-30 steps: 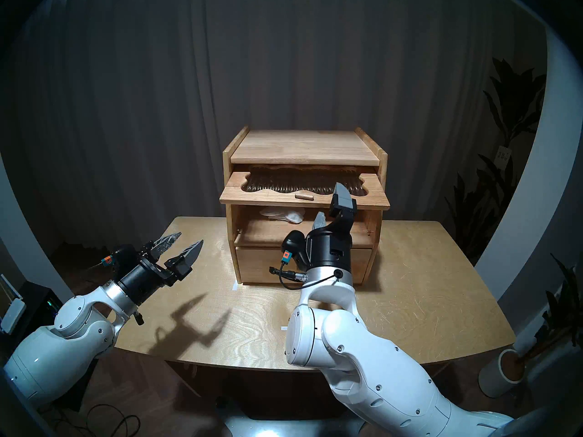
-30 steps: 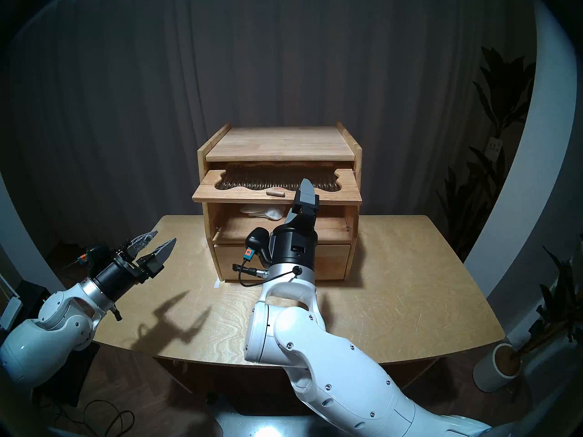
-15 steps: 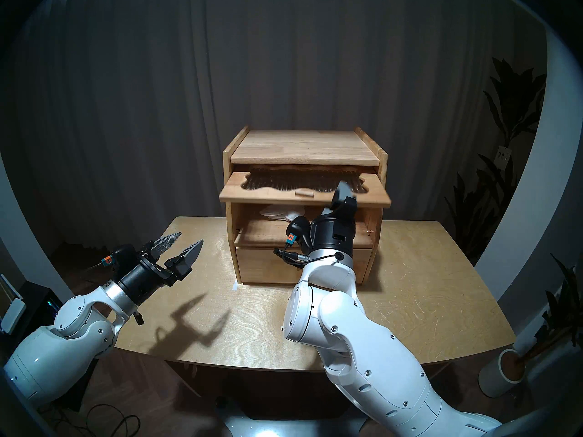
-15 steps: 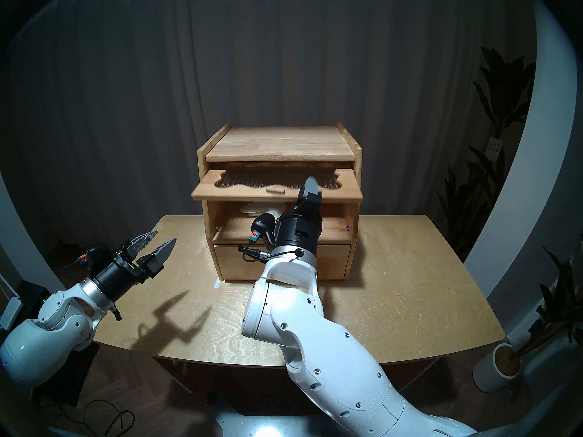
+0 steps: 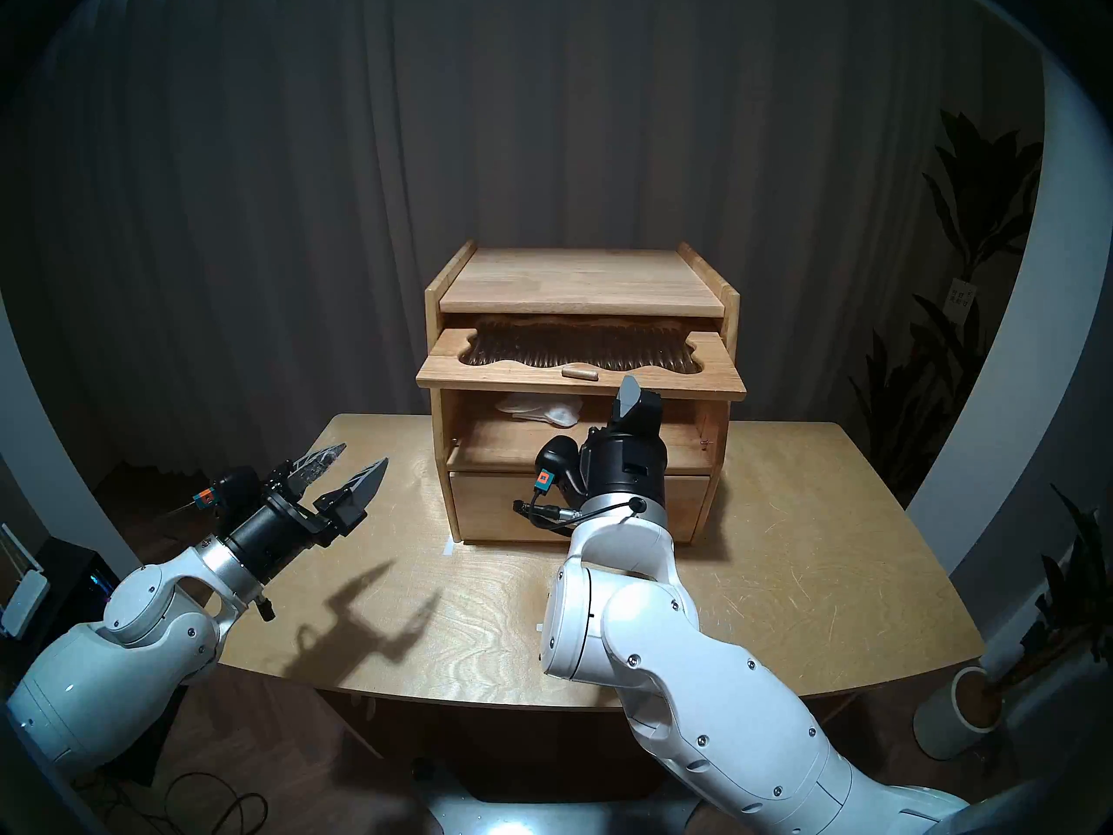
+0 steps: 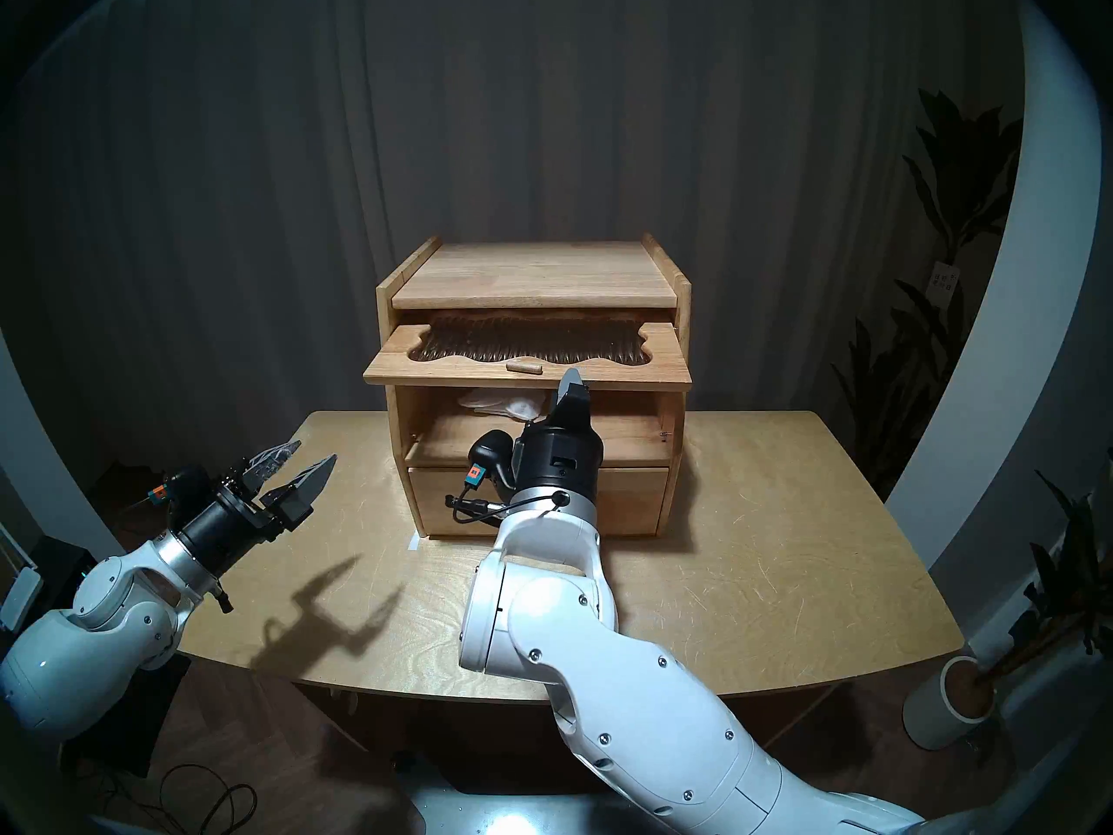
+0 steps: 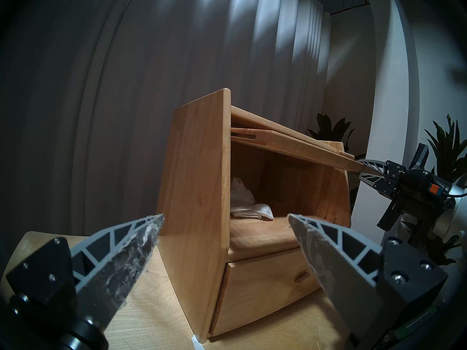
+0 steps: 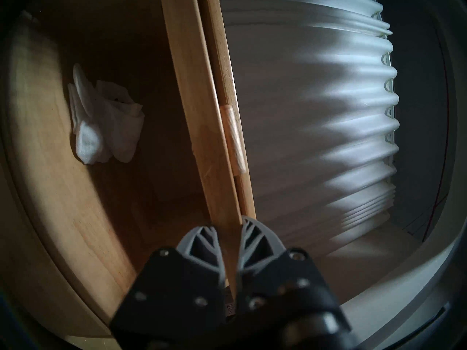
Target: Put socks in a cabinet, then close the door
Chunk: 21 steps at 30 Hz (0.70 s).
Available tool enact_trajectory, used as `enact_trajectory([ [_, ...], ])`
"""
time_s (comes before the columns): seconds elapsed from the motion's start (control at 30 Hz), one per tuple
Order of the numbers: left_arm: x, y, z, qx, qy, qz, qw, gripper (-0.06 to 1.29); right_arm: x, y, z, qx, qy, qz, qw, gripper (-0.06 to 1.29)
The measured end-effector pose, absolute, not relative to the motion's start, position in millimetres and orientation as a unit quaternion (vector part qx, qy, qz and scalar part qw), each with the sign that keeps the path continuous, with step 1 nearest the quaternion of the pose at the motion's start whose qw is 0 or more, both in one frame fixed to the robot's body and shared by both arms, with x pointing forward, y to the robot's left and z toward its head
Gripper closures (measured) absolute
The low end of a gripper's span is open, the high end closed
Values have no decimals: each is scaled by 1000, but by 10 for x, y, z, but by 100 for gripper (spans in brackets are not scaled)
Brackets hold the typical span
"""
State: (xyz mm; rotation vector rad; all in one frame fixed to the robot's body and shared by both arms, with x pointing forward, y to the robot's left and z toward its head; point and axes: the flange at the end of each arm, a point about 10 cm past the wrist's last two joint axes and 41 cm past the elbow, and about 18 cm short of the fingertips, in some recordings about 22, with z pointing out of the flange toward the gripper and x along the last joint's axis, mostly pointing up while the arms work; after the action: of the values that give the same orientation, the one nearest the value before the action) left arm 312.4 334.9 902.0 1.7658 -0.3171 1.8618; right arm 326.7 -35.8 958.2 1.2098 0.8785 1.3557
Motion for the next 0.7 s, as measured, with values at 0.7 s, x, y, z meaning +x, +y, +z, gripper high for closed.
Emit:
enact_trajectory([
  [0.7,3124,3350,9020,657,-118,692,275,-2,3101,-606,9528,533,359,551,532,124],
])
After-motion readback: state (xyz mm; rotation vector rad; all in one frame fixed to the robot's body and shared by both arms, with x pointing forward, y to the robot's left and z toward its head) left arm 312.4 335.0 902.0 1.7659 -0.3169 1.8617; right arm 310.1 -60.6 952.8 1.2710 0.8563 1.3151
